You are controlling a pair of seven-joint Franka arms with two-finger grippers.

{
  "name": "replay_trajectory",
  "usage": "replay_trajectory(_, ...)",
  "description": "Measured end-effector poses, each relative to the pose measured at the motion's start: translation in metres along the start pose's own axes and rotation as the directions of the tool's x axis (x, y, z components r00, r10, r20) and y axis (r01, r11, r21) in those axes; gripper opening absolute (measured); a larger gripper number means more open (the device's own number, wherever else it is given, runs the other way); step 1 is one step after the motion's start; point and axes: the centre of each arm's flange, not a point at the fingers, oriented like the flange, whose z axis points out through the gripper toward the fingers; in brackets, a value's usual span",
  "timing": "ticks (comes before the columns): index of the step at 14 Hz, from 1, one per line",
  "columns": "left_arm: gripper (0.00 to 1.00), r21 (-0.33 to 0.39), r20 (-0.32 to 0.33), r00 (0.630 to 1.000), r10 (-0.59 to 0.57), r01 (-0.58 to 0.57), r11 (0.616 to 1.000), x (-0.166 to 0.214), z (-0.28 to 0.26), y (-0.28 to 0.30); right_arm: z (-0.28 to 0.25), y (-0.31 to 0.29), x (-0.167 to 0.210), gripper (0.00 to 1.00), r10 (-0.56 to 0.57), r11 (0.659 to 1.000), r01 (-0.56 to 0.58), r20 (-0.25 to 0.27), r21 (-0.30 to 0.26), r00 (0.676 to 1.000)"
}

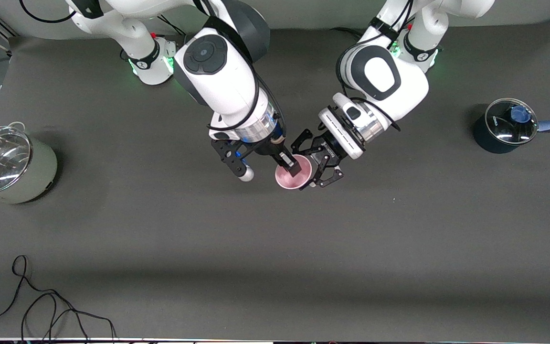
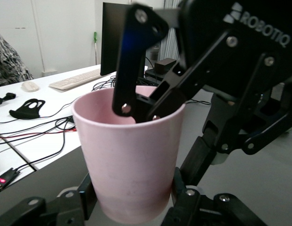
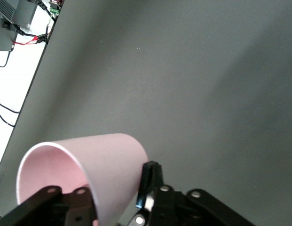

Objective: Transfer pink cup from left to right arm
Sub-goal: 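Close the right gripper on the cup rim, then open the left gripper and pull it away from the cup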

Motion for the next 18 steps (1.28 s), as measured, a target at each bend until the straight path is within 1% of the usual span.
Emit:
replay_trajectory(1, 0.65, 0.001, 0.000, 1.000, 0.004, -0.004, 1.000, 0.0002, -0.0001, 0.0001, -0.0002, 0.0000, 0.0004, 0.21, 0.001, 1.000, -0.001, 0.001, 0.000, 1.000)
replay_trajectory(5, 0.65, 0.003, -0.004, 1.000, 0.005, -0.005, 1.000, 0.0028, -0.0004, 0.0003, -0.0032, -0.0008, 0.0012, 0.21, 0.003, 1.000, -0.003, 0.003, 0.003, 1.000)
replay_trajectory(7, 0.68, 0.005, -0.005, 1.000, 0.005, -0.005, 1.000, 0.0039, -0.0008, -0.0002, -0.0045, -0.0010, 0.0008, 0.21, -0.005, 1.000, 0.005, 0.005, 0.004, 1.000)
replay_trajectory(8, 0.72, 0.008, -0.005, 1.000, 0.003, -0.003, 1.000, 0.0041, -0.0012, -0.0012, -0.0049, -0.0010, 0.0007, 0.21, -0.012, 1.000, 0.012, 0.005, 0.003, 1.000)
replay_trajectory(9, 0.82, 0.016, -0.004, 1.000, 0.001, -0.001, 1.000, 0.0039, -0.0025, -0.0039, -0.0059, -0.0006, 0.0005, 0.19, -0.018, 1.000, 0.018, 0.005, 0.001, 1.000)
replay_trajectory(10, 0.90, 0.019, -0.004, 1.000, -0.001, 0.001, 1.000, 0.0038, -0.0033, -0.0060, -0.0071, -0.0005, -0.0003, 0.15, -0.021, 1.000, 0.021, 0.007, 0.001, 1.000)
replay_trajectory(11, 0.90, 0.019, -0.005, 1.000, -0.001, 0.001, 1.000, 0.0042, -0.0032, -0.0058, -0.0077, -0.0006, -0.0005, 0.14, -0.021, 1.000, 0.021, 0.007, 0.002, 1.000)
replay_trajectory(13, 0.99, 0.023, -0.004, 1.000, -0.001, 0.001, 1.000, 0.0045, -0.0036, -0.0072, -0.0089, 0.0000, -0.0024, 0.14, -0.022, 1.000, 0.022, 0.012, -0.001, 1.000)
replay_trajectory(18, 0.99, 0.023, -0.005, 1.000, -0.002, 0.002, 1.000, 0.0047, -0.0035, -0.0070, -0.0094, 0.0000, -0.0018, 0.14, -0.025, 1.000, 0.025, 0.012, -0.002, 1.000)
